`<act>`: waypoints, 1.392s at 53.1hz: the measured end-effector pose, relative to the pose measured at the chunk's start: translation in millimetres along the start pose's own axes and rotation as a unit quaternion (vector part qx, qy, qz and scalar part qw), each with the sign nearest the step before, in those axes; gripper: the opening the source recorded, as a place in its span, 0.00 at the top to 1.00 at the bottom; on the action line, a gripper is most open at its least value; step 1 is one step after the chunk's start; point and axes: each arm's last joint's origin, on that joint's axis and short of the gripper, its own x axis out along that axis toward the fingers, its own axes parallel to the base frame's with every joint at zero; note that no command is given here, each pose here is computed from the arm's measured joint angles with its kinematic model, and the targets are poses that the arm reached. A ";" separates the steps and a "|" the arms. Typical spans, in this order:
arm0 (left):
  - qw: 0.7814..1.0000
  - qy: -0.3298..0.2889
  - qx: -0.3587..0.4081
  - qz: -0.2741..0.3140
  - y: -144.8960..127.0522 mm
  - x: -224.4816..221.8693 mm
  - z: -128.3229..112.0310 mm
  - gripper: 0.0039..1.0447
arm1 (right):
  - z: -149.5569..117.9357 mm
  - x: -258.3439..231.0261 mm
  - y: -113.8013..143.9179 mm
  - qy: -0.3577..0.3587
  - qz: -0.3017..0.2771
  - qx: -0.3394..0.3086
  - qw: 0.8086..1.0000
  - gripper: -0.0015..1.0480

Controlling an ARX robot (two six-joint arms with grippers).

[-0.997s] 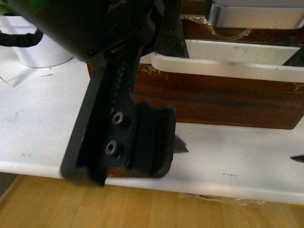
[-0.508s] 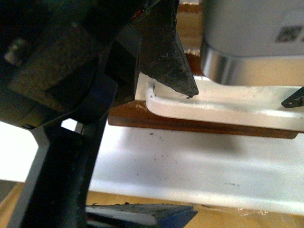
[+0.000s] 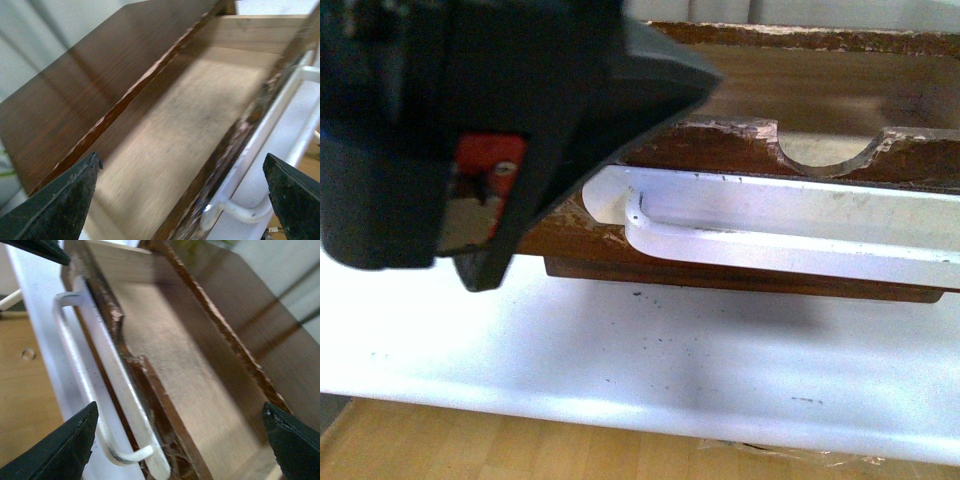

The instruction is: Open drawer

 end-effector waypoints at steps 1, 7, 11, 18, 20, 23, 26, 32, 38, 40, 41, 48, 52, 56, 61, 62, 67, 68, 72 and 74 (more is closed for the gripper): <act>1.000 0.002 -0.011 0.016 0.3 -2.7 -3.8 0.06 | -1.3 -1.3 0.1 -0.001 -0.010 0.009 1.000 0.09; 0.988 0.011 -0.086 0.125 0.9 -22.5 -29.9 0.06 | -16.2 -14.1 6.6 -0.011 -0.089 0.066 0.994 0.09; 0.975 0.020 -0.123 0.186 -0.7 -36.6 -44.8 0.06 | -26.0 -21.0 12.4 -0.018 -0.119 0.105 0.987 0.09; 0.937 0.043 -0.200 0.283 -8.6 -69.3 -74.9 0.06 | -46.3 -34.5 28.3 -0.015 -0.150 0.183 0.972 0.09; 0.923 0.055 -0.227 0.306 -15.4 -81.4 -85.0 0.06 | -52.8 -38.9 35.6 -0.013 -0.152 0.203 0.967 0.09; 0.910 0.062 -0.256 0.320 -25.9 -93.6 -93.0 0.06 | -61.5 -45.2 47.4 -0.010 -0.151 0.230 0.961 0.09; 0.903 0.059 -0.277 0.325 -36.3 -103.3 -95.7 0.06 | -67.8 -50.3 56.8 -0.008 -0.154 0.246 0.957 0.09; 0.877 0.057 -0.314 0.359 -60.1 -120.1 -100.5 0.06 | -78.8 -61.2 72.9 -0.004 -0.167 0.271 0.948 0.09; 0.860 0.058 -0.329 0.385 -70.3 -123.5 -106.0 0.06 | -83.2 -64.1 76.2 -0.006 -0.185 0.295 0.938 0.09; 0.855 0.056 -0.330 0.397 -69.5 -124.7 -106.3 0.06 | -83.8 -64.5 76.2 -0.008 -0.189 0.303 0.934 0.09; 0.853 0.056 -0.331 0.399 -69.4 -125.0 -106.6 0.06 | -83.9 -64.8 76.0 -0.009 -0.190 0.307 0.932 0.09; 0.853 0.046 -0.331 0.402 -68.7 -126.2 -105.9 0.07 | -83.7 -65.0 75.9 -0.011 -0.192 0.315 0.930 0.09; 0.874 0.007 -0.293 0.386 -68.6 -130.2 -103.0 0.22 | -88.1 -61.9 79.4 -0.016 -0.283 0.296 0.912 0.19; 0.879 0.003 -0.278 0.388 -70.9 -136.0 -102.3 0.32 | -89.6 -59.8 83.3 -0.017 -0.346 0.292 0.892 0.31; 0.890 -0.006 -0.265 0.370 -68.8 -141.5 -103.5 0.48 | -86.7 -59.0 84.0 -0.020 -0.370 0.293 0.881 0.44; 0.889 -0.005 -0.264 0.375 -67.7 -142.9 -104.4 0.51 | -86.2 -58.9 84.1 -0.021 -0.373 0.293 0.880 0.47; 0.881 0.001 -0.262 0.393 -65.2 -146.0 -106.3 0.66 | -84.5 -55.7 86.7 -0.017 -0.379 0.298 0.876 0.63; 0.883 0.000 -0.261 0.391 -65.2 -146.0 -106.2 0.72 | -83.4 -54.2 87.9 -0.014 -0.389 0.299 0.871 0.68; 0.884 0.000 -0.259 0.389 -65.2 -146.0 -106.2 0.85 | -80.1 -50.7 90.8 -0.022 -0.371 0.299 0.879 0.82; 0.885 0.001 -0.258 0.389 -65.3 -145.9 -106.2 0.91 | -79.6 -50.2 91.3 -0.024 -0.366 0.299 0.881 0.87</act>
